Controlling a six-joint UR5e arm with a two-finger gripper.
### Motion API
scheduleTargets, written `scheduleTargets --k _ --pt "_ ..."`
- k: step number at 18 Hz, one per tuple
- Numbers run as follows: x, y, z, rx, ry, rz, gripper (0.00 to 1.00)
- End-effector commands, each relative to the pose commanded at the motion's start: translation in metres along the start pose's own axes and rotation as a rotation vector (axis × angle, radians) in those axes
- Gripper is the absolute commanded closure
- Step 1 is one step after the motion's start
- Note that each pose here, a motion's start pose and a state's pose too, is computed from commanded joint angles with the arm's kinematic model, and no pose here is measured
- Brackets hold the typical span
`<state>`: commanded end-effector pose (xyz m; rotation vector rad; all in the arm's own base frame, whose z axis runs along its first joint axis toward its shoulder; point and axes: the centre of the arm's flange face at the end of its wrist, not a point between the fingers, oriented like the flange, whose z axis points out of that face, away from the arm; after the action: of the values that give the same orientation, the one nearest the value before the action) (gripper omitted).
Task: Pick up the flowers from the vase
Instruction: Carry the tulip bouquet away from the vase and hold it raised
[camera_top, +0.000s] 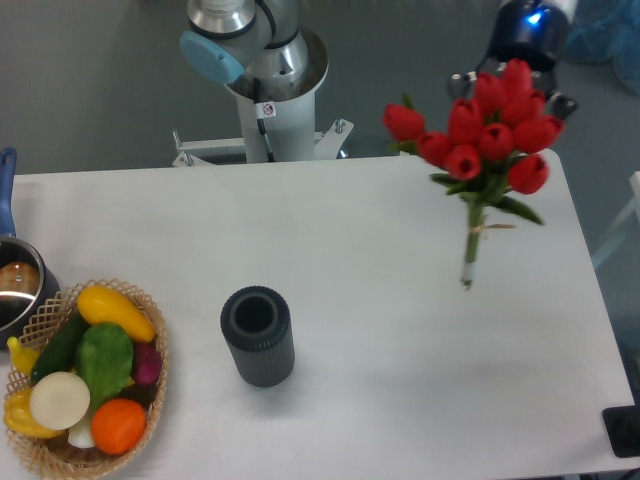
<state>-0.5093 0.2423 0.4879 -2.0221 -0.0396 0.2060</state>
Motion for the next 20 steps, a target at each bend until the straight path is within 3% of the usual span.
scheduleTargets --k 3,8,20 --pt "-0.010 0.018 0.003 -0.038 -0.008 0.045 0.71" --pt "-0.021 0.038 0.010 -0.044 0.003 0.014 0.71" --pt "-0.023 0.045 0.006 -0.046 -0.003 -0.008 0.70"
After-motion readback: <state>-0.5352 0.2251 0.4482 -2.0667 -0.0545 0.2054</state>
